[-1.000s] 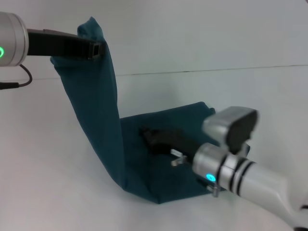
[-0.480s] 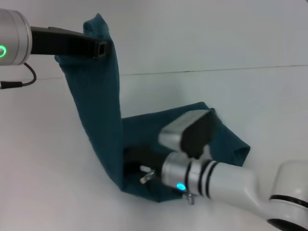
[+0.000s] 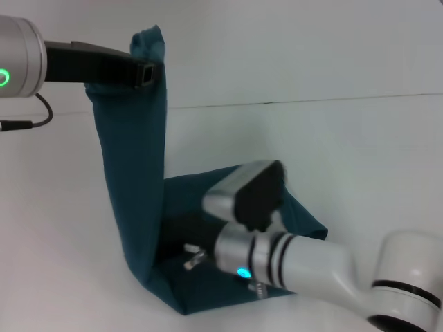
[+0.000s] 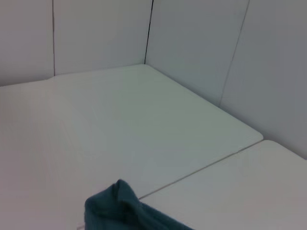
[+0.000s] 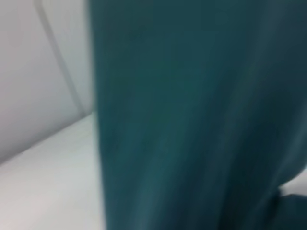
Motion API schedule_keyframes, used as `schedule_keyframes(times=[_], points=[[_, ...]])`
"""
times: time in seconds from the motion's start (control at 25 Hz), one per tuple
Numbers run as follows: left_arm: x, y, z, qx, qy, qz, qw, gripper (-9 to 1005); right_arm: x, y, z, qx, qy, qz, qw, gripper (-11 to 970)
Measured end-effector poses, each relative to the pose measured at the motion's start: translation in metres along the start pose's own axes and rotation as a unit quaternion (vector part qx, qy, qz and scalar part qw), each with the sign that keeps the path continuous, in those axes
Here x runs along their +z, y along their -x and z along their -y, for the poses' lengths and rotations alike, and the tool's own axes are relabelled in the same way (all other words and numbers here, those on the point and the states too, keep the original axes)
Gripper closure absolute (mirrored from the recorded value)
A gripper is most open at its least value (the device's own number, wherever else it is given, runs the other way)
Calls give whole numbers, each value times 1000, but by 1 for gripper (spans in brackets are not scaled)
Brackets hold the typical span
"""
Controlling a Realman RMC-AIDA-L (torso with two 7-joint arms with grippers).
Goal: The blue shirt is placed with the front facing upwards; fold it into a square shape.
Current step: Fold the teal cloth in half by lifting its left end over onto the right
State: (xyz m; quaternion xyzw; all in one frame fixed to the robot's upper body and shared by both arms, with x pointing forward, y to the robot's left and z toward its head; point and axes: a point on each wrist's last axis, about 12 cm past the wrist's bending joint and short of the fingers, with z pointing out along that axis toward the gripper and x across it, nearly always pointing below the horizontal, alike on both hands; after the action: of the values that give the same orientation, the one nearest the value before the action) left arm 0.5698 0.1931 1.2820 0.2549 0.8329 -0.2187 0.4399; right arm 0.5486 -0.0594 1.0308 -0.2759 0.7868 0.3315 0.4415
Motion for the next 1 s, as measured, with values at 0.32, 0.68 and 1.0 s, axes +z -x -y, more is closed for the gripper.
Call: schedule_keyframes(times=[0.32, 0.68, 1.0], points=[[5, -8, 6, -1, -18, -6, 1000, 933, -67, -26, 64, 89, -95, 141, 981, 917], [44, -28, 24, -19, -66, -15, 998, 933, -135, -29, 133, 159, -205, 238, 936, 916], [107, -69, 48, -66, -109, -48, 991, 933, -171, -34, 155, 174, -249, 268, 914, 916]])
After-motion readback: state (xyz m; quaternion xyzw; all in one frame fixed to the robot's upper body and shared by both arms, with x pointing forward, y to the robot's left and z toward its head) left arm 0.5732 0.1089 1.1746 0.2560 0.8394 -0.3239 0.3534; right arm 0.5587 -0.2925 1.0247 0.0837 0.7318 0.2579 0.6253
